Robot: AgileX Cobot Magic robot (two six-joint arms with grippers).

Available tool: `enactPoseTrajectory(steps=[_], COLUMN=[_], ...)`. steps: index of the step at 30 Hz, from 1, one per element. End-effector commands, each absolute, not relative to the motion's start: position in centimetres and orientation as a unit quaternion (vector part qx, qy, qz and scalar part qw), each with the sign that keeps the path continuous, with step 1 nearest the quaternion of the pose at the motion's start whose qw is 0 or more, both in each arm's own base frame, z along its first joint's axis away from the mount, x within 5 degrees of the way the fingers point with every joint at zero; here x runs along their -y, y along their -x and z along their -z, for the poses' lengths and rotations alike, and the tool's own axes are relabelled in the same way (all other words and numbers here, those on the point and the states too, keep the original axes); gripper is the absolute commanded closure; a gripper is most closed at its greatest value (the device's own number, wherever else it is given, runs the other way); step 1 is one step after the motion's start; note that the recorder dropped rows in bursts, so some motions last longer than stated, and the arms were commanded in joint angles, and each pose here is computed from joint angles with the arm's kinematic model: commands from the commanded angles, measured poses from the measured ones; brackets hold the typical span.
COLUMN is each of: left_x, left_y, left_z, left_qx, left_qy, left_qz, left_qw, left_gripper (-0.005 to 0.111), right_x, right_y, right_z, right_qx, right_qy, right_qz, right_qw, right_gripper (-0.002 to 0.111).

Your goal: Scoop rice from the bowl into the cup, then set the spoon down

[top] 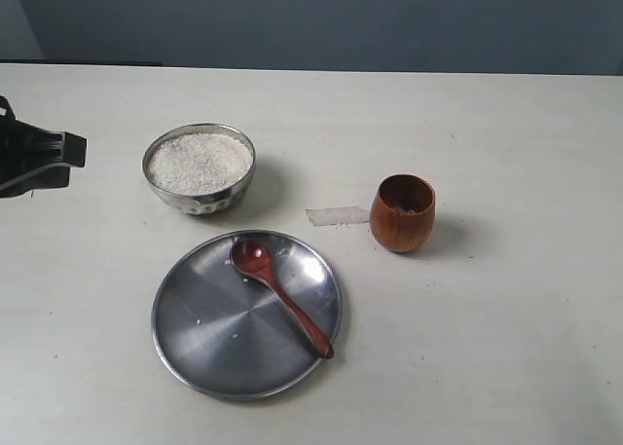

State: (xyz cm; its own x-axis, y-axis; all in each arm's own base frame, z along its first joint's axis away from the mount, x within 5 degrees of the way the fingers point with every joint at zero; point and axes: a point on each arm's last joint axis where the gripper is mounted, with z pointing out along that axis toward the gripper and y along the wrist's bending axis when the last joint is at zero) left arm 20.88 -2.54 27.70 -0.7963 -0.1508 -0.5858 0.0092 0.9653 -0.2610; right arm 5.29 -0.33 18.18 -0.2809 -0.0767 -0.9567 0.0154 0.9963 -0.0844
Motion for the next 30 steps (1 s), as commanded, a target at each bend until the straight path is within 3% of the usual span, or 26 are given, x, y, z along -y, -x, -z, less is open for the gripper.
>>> enactPoseTrajectory(steps=[1, 30], left_x=[2.58, 2.56], left_y=[-20.98, -20.45], left_z=[-27.89, -28.59], left_qx=[-0.938, -0.932], left_qy=[0.036, 0.034], left_qz=[0.126, 0.127], left_qw=[0.322, 0.337], left_gripper=[0.106, 0.106], right_x=[0.37, 0.37], right_y=[-5.29, -5.29], right_z=[-18.03, -18.06], right_qx=[-0.798, -0.797], right_qy=[0.021, 0.021], right_qz=[0.044, 0.044], right_qw=[0.601, 0.602], right_gripper=[0.108, 0.108])
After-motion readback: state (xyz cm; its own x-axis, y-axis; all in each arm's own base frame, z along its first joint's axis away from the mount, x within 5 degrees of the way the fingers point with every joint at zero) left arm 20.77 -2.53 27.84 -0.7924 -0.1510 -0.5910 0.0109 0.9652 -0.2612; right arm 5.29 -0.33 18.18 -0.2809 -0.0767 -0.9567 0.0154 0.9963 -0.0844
